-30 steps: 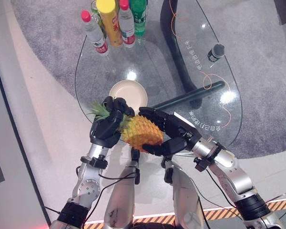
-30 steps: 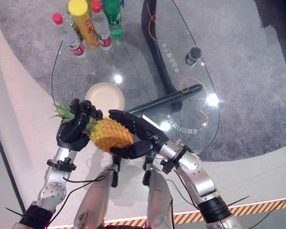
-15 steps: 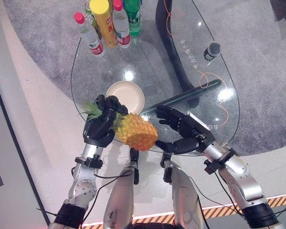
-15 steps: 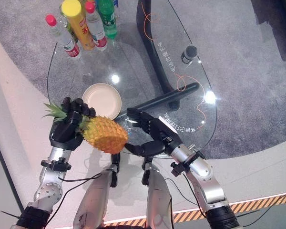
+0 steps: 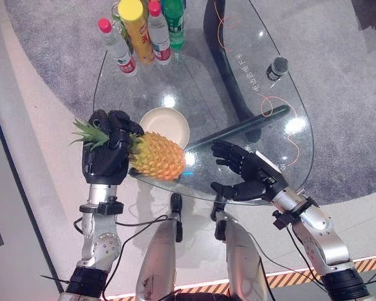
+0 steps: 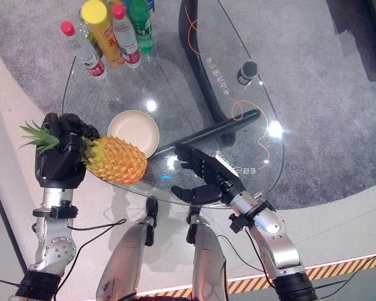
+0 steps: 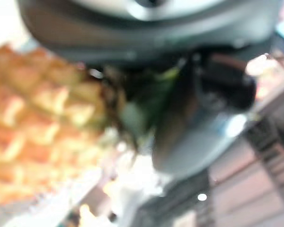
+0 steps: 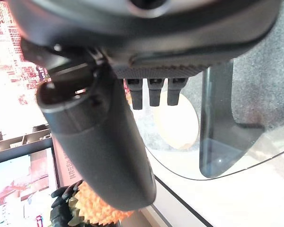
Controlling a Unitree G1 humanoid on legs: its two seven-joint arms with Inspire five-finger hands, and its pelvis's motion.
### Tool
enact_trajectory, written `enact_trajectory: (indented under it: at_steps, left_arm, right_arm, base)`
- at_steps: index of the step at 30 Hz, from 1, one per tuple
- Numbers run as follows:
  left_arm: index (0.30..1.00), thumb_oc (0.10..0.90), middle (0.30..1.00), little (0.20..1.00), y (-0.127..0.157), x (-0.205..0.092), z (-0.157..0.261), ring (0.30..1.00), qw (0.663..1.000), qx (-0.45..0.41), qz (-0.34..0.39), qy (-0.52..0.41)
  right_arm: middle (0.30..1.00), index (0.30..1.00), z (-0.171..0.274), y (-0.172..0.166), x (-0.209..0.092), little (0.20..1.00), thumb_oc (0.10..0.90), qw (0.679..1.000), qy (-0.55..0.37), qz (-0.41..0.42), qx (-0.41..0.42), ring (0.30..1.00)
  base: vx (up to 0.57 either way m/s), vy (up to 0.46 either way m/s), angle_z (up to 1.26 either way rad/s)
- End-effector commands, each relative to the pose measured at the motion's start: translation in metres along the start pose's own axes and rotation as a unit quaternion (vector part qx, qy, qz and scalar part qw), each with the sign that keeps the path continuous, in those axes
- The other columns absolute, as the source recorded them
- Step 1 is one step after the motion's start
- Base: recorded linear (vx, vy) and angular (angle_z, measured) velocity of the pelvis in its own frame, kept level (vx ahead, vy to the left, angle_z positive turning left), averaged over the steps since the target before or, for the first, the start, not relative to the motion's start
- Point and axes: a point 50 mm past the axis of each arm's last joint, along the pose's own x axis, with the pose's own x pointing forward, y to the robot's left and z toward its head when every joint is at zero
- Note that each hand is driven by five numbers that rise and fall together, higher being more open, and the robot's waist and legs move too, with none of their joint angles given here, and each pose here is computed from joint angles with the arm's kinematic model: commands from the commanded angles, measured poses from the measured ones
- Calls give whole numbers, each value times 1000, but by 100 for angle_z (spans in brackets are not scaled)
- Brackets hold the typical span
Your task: Pick up the fruit to the plate
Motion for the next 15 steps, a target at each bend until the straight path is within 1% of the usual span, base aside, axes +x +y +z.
enact_trajectory:
  at_steps: [1,2,8,10,12,15]
  left_arm:
    - [300,100,300,200,-32,26,55,300,980,71,-67,-175]
    - [300,100,300,200,-31,27,59,300,975,105,-48,-191]
    - [300,100,300,200,-36,33,65,300,957,173,-6,-234]
    - [300,100,300,200,-38,37,64,300,950,195,3,-244]
    - [300,100,300,200,-44,42,62,300,938,234,1,-255]
    - [300,100,300,200,-48,51,60,300,927,260,5,-271]
  right_arm:
    - [900,900,29,9,8,900,800,996,-74,51,-10,900]
    - [900,900,24,12,9,900,800,996,-65,61,5,900]
    - [900,900,11,21,13,900,800,995,-36,90,34,900]
    - [900,900,7,25,15,900,800,993,-26,105,48,900]
    - [900,900,3,30,20,900,800,991,-14,119,58,900]
    - [900,900,-1,36,26,900,800,988,-3,136,74,900]
  base:
    - [0,0,0]
    - [0,0,0]
    - [6,3,0]
    - [7,28,-4]
    - [2,38,-4]
    - [-9,51,-2]
